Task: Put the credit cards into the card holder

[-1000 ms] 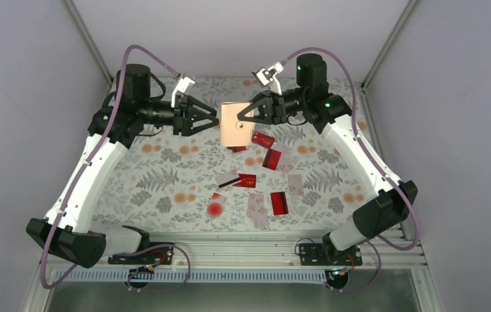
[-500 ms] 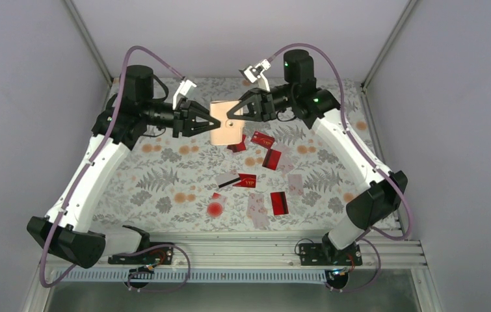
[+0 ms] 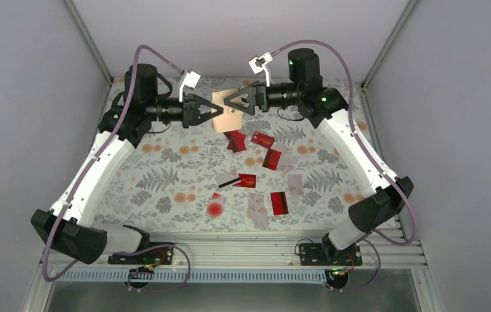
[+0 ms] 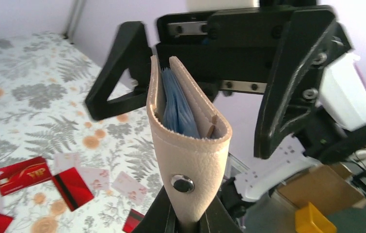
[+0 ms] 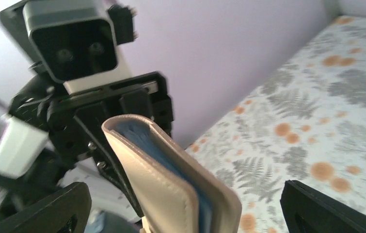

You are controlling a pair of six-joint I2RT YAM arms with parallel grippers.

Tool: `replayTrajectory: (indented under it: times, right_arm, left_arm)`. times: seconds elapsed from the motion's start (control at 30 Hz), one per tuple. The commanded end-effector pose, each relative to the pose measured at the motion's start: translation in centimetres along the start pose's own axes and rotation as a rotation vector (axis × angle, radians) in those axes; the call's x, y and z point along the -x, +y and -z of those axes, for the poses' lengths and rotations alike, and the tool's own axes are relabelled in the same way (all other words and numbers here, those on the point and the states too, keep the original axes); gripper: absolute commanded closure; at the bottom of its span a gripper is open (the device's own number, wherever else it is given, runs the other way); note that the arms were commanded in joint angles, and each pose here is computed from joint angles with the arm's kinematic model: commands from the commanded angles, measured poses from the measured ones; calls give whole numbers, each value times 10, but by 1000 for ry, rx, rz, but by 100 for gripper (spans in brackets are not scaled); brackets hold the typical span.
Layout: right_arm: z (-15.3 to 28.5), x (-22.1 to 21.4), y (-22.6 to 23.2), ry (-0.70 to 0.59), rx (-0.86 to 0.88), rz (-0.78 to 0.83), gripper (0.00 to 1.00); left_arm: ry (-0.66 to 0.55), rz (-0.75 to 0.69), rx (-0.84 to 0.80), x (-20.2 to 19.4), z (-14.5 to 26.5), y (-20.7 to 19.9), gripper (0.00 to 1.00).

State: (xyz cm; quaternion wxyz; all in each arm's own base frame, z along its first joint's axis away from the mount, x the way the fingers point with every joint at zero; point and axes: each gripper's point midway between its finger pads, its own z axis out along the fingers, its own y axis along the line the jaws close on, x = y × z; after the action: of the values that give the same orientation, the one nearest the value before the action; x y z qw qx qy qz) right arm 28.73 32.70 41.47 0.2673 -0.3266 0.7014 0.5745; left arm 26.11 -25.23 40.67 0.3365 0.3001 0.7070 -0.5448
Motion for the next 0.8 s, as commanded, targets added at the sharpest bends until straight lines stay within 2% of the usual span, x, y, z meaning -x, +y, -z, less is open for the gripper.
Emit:
replayTrajectory:
  times: [0.0, 0.13, 0.23, 0.27, 0.47, 0.67, 0.77]
  right_arm:
    - [23, 27, -25, -156, -245, -43, 1]
    - [52, 61, -26, -313, -377, 40, 1]
    - [69, 67, -34, -379, -474, 55, 12]
    - [73, 66, -38, -381, -502, 54, 12]
    - [60, 30, -57, -214, -520, 55, 10]
    - [45, -13, -78, -87, -498, -88, 23]
    - [48, -21, -86, -77, -540, -118, 27]
  left_arm:
    - [-26, 57, 141, 5, -5, 35, 98]
    - [-17, 85, 232, 4, -8, 55, 98]
    - [-8, 127, 321, 2, -12, 75, 98]
    - [-7, 137, 337, 2, -15, 79, 98]
    - [-12, 170, 440, 8, -33, 91, 98]
    - [-9, 209, 489, 3, -55, 95, 98]
    - [-12, 214, 504, 3, -61, 97, 98]
